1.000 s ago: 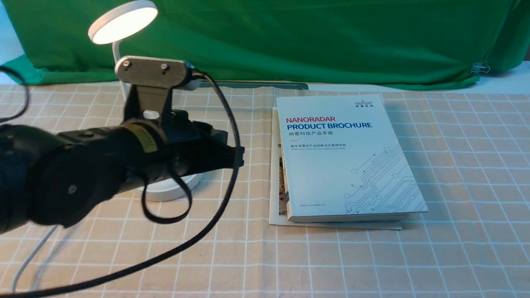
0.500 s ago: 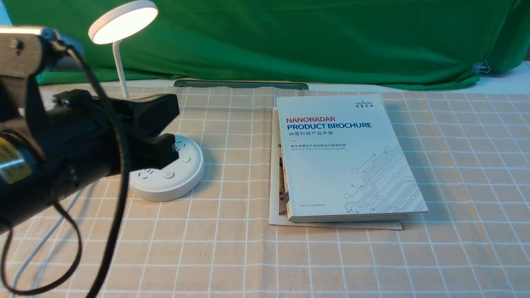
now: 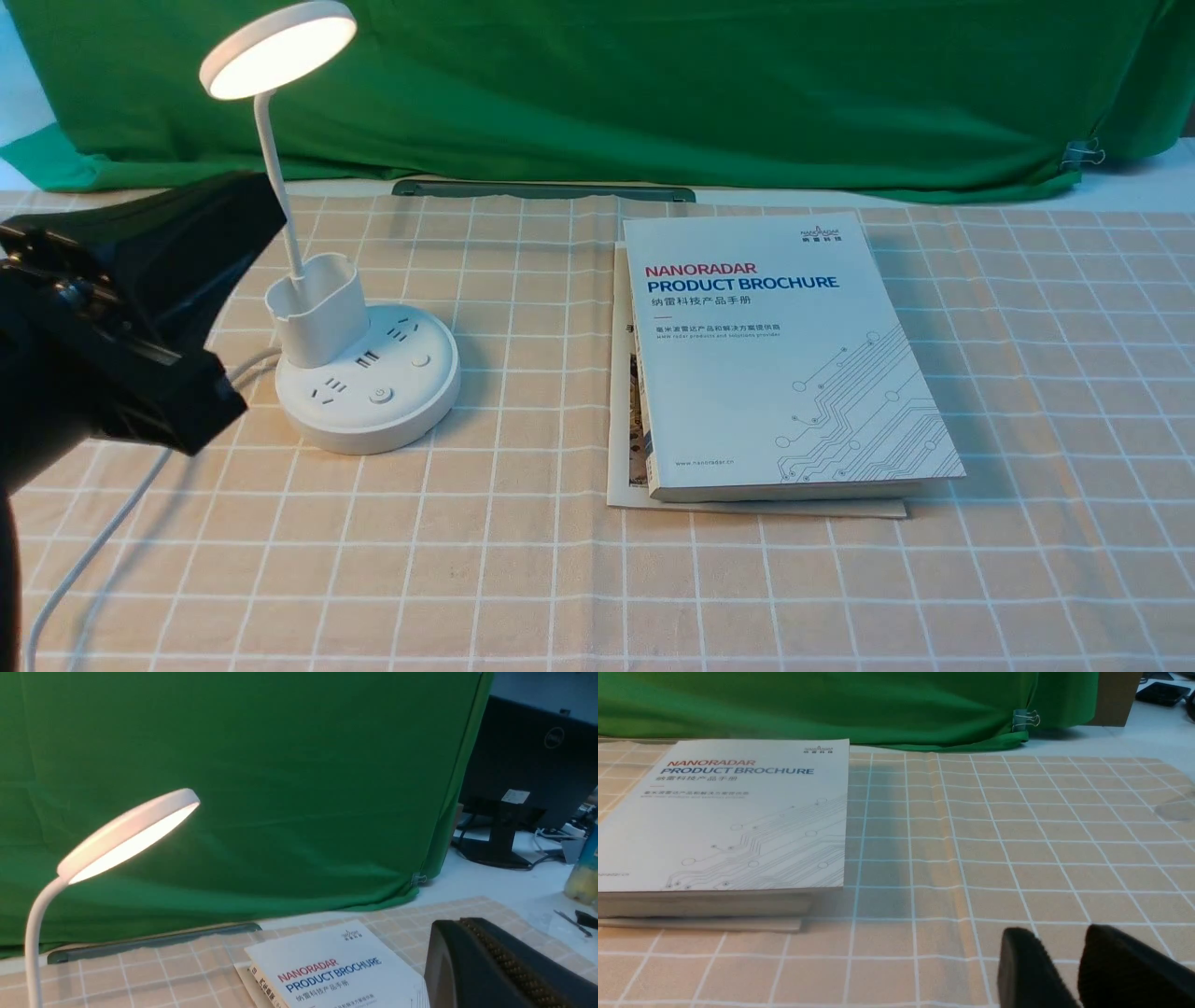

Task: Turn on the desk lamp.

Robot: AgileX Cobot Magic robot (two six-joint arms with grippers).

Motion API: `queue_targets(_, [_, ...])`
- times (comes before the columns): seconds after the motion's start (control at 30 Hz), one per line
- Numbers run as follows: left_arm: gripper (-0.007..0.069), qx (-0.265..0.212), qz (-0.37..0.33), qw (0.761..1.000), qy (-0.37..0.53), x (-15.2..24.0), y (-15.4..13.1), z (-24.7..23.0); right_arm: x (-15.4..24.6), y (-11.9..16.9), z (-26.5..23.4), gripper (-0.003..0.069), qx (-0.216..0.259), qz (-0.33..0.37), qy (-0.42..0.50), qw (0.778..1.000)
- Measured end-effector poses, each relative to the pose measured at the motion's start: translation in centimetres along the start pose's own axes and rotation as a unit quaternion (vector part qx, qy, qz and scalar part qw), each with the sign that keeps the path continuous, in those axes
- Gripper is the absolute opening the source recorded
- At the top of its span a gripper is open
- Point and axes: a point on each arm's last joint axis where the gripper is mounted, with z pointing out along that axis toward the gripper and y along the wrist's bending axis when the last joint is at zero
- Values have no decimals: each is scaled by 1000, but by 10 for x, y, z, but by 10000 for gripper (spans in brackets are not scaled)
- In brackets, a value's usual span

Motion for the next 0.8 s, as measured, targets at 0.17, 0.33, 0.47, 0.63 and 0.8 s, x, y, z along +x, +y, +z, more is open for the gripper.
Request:
queue_targets(0.17, [1, 2, 6, 1000, -16, 3, 1, -4, 0, 0, 0, 241, 0, 0, 0, 1000])
queue_targets(0.33, [1, 8, 27, 999, -37, 0, 0, -12, 0, 0, 0, 241, 0, 0, 0, 1000])
queue_targets(0.47, [1, 13, 43, 997, -61, -7, -2, -22, 0, 0, 0, 241, 0, 0, 0, 1000])
queue_targets(0.63, [1, 20, 50, 994, -95, -17, -4, -39, 0, 0, 0, 241, 0, 0, 0, 1000])
queue_targets(0.8, [1, 24, 53, 988, -145, -28, -6, -61, 0, 0, 0, 241, 0, 0, 0, 1000])
